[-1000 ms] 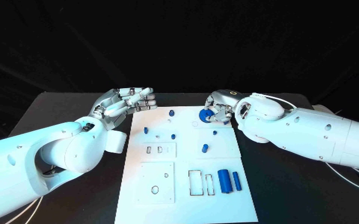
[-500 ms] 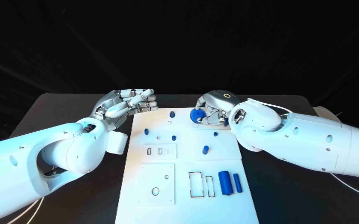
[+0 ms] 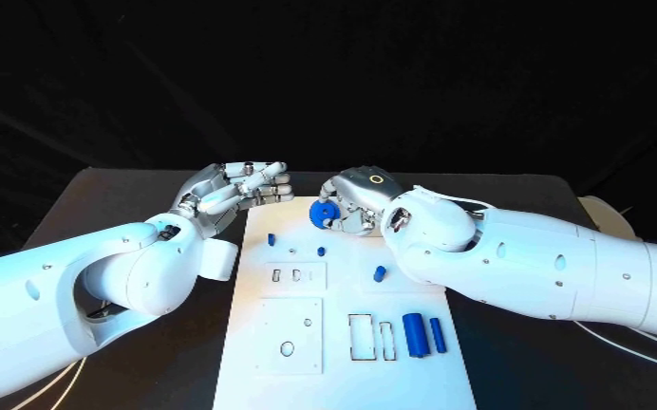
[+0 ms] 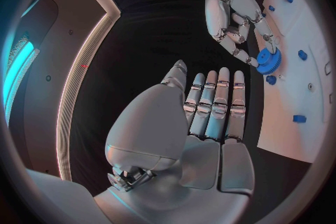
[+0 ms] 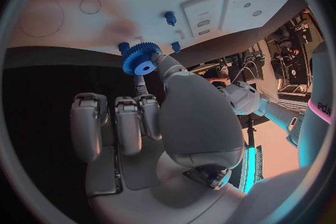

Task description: Assemble the parts on the task board

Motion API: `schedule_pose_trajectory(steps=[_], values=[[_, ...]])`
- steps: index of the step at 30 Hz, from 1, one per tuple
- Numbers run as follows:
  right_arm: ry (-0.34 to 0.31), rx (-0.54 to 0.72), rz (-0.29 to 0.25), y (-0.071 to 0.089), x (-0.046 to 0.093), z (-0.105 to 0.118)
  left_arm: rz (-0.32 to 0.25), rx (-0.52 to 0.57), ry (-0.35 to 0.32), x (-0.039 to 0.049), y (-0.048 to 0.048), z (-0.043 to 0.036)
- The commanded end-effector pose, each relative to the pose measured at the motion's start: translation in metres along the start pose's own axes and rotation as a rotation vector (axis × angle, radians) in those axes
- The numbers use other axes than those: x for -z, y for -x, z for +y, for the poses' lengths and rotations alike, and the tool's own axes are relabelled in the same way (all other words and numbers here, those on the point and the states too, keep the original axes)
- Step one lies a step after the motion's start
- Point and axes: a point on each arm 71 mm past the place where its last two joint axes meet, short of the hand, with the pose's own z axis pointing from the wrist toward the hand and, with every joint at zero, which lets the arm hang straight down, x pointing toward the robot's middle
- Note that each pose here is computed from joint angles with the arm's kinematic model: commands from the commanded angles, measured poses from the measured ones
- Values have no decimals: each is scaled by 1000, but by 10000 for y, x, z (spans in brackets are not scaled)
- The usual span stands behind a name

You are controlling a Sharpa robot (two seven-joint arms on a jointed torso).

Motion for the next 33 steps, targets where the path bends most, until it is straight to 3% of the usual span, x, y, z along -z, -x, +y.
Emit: schedule_pose_trajectory(steps=[1, 12, 33], values=[[1, 30, -11, -25, -49, 28, 21, 8, -8, -9, -31, -10], [4, 36, 26, -179, -198, 108, 23, 9, -8, -15, -43, -8], [-19, 44, 67, -301, -265, 59, 17, 7, -10, -18, -26, -9]])
